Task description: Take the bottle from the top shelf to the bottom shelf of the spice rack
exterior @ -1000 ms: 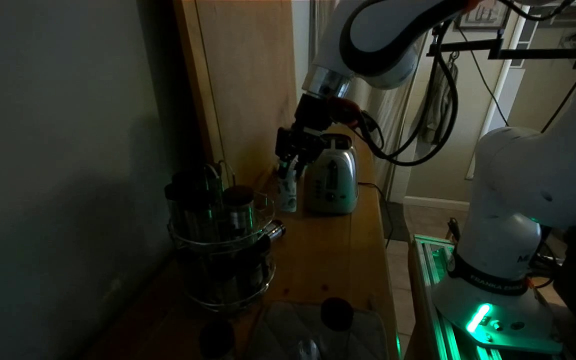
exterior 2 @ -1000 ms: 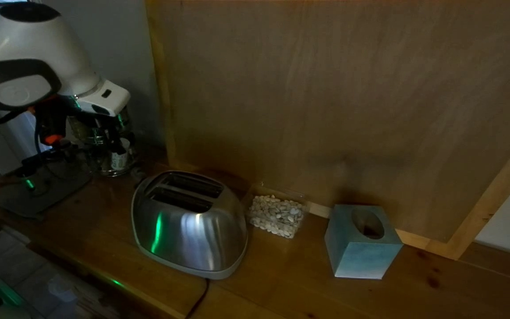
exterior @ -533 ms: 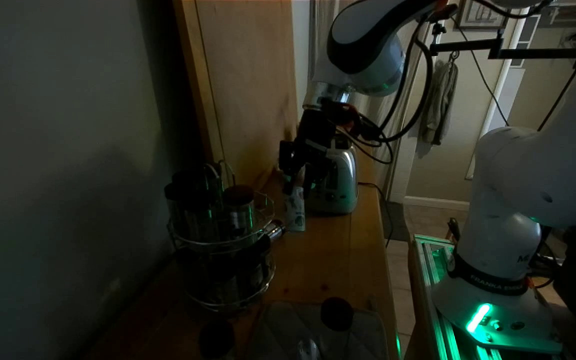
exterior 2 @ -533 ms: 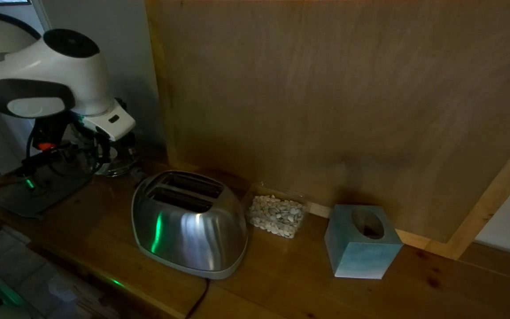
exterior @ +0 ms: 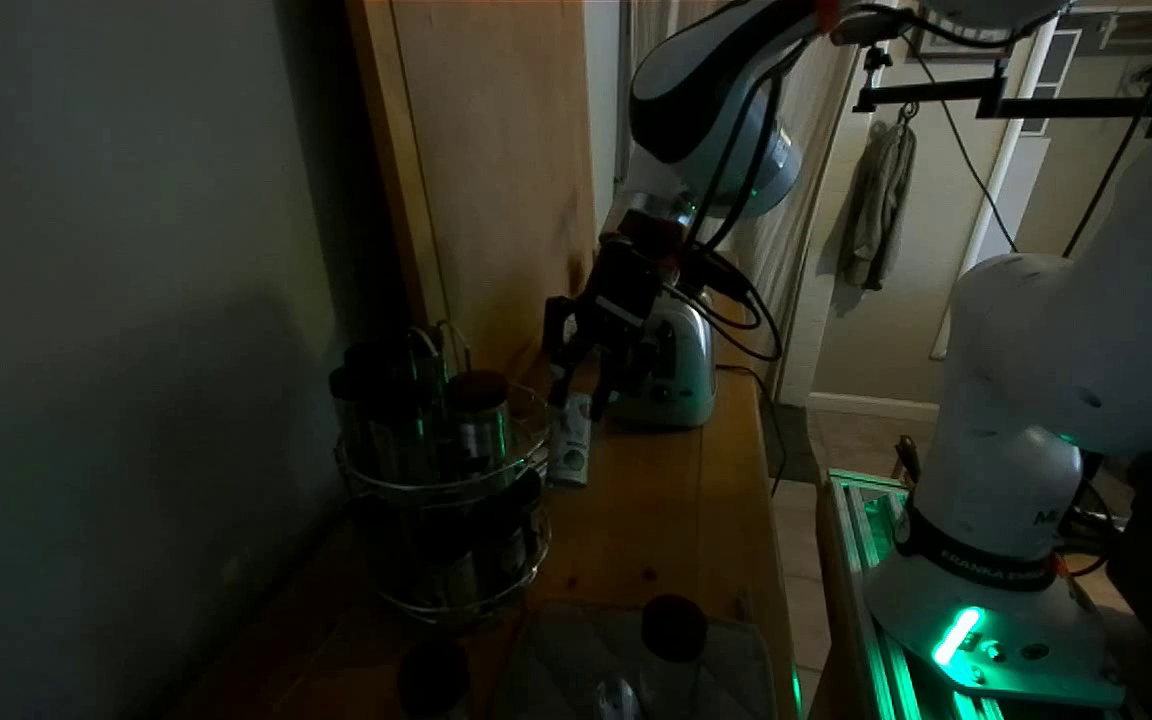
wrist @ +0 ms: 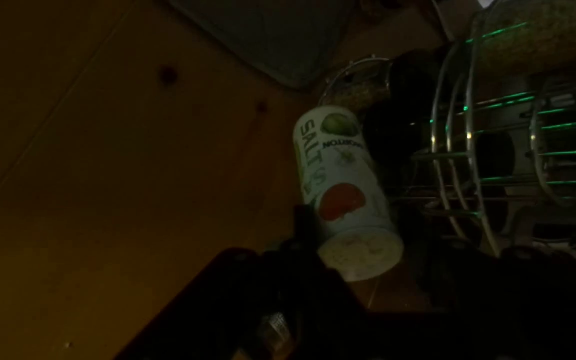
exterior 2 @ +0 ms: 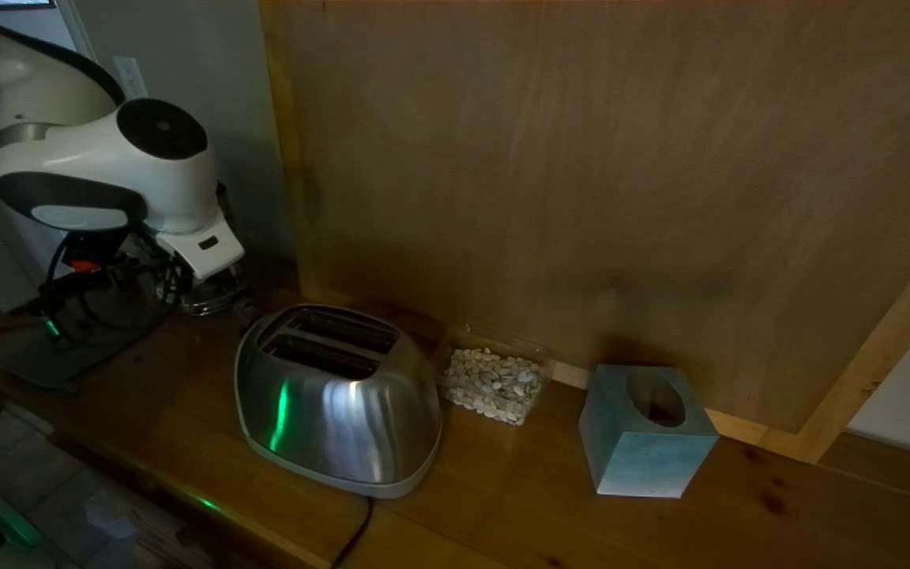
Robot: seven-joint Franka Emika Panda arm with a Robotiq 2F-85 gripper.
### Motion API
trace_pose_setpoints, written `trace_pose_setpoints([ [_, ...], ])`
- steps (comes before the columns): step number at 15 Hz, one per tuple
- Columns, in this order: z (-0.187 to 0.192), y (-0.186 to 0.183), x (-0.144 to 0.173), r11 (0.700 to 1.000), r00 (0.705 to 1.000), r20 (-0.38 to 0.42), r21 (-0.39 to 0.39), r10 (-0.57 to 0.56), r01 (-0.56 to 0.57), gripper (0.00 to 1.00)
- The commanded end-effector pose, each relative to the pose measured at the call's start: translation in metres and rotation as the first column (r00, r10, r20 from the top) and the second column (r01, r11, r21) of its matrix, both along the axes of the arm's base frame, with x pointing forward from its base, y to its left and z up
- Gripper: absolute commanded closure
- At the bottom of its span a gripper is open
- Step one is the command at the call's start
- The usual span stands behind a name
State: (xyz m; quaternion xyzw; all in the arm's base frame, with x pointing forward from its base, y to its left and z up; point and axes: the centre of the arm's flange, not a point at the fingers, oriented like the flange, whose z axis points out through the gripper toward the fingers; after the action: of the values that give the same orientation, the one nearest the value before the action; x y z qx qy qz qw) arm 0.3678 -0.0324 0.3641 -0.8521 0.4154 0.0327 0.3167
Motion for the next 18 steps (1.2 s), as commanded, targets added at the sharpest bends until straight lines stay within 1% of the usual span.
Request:
trace_pose_setpoints([
  [1,-0.01,0.0,0.011,0.996,0.997,-0.029,0.031,-0.077,0.078,0.79],
  [6,-0.016,-0.005,0.014,0.987,0.986,-0.051,0.02,-0.161,0.162,0.79],
  [10,-0.018,-0.006,0.019,0.975,0.975,-0.051,0.04,-0.217,0.219,0.79],
  [13,-0.026,-0.005,0.021,0.967,0.967,-0.074,0.06,-0.244,0.249,0.79],
  [14,-0.026,-0.003,0.022,0.969,0.972,-0.03,0.08,-0.233,0.235,0.79],
  [15,-0.022,-0.006,0.01,0.975,0.975,-0.058,0.053,-0.213,0.216,0.54],
  [18,-0.023,-0.006,0.011,0.972,0.973,-0.049,0.066,-0.224,0.227,0.54],
])
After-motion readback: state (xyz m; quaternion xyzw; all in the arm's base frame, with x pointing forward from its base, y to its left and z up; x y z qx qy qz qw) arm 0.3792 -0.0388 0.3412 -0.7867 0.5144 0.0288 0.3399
